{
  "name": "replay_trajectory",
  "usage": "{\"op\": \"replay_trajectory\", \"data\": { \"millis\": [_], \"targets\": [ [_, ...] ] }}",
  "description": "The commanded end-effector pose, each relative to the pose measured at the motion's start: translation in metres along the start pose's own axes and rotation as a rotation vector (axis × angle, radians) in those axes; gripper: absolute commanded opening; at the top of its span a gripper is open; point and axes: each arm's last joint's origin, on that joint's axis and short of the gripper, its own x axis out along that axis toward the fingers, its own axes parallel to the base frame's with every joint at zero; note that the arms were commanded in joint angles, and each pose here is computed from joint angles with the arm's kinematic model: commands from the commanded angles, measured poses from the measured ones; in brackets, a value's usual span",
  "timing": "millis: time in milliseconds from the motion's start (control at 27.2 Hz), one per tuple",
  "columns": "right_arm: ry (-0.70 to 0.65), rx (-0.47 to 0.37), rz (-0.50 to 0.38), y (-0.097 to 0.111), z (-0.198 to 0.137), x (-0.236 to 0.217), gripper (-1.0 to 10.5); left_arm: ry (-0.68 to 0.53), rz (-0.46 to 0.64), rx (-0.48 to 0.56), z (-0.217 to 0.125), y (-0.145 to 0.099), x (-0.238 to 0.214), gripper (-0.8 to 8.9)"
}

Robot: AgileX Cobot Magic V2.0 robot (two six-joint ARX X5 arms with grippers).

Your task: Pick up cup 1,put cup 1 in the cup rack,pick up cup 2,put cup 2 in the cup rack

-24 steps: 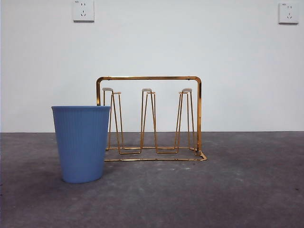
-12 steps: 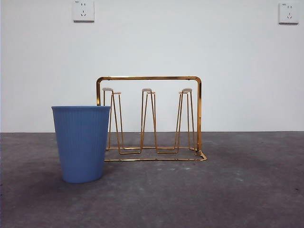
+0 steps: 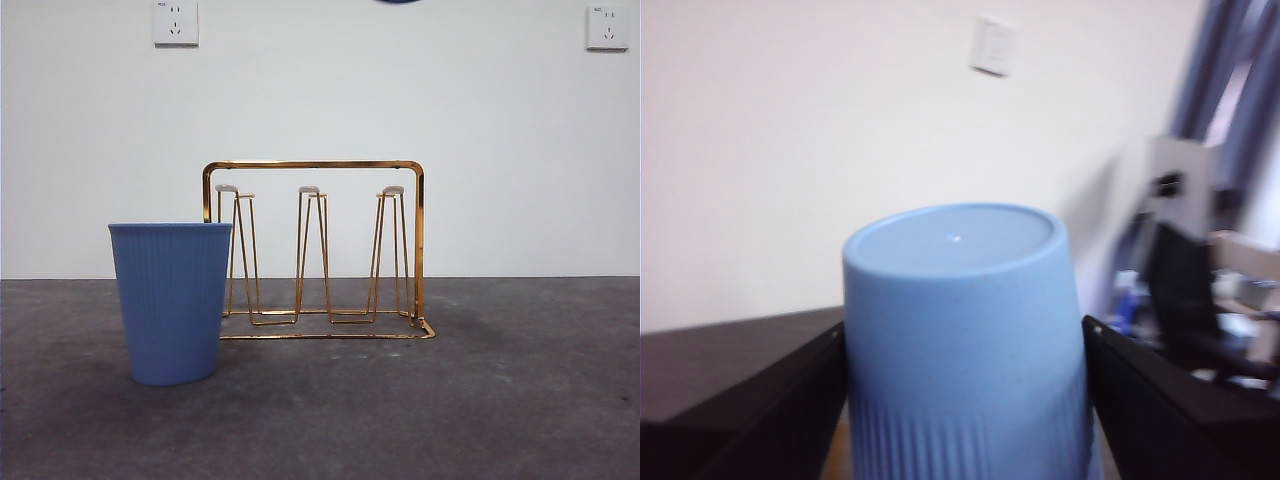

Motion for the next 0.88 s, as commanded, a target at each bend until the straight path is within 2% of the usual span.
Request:
{"op": "replay_trajectory", "data": {
  "millis": [37,331,662,883],
  "targets": [
    [0.007,0.002,-0.001,0.0,-0.002,0.001,2.2,-0.006,0.056,0.098,-0.003,-0.005,0.014,-0.07],
    [0.038,-0.013,-0.007,0.0,-0.005,0.001,2.2,0.035,0.217,0.175,-0.03,-0.022,0.06,-0.08],
    [0.061,-0.043,-0.011,0.0,-0.007,0.001,2.2,0.057,0.342,0.076,-0.062,-0.007,0.082,-0.08],
    [0.055,-0.041,-0.01,0.0,-0.007,-0.001,2.2,0.083,0.371,0.076,-0.083,0.002,0.094,-0.08]
  ]
}}
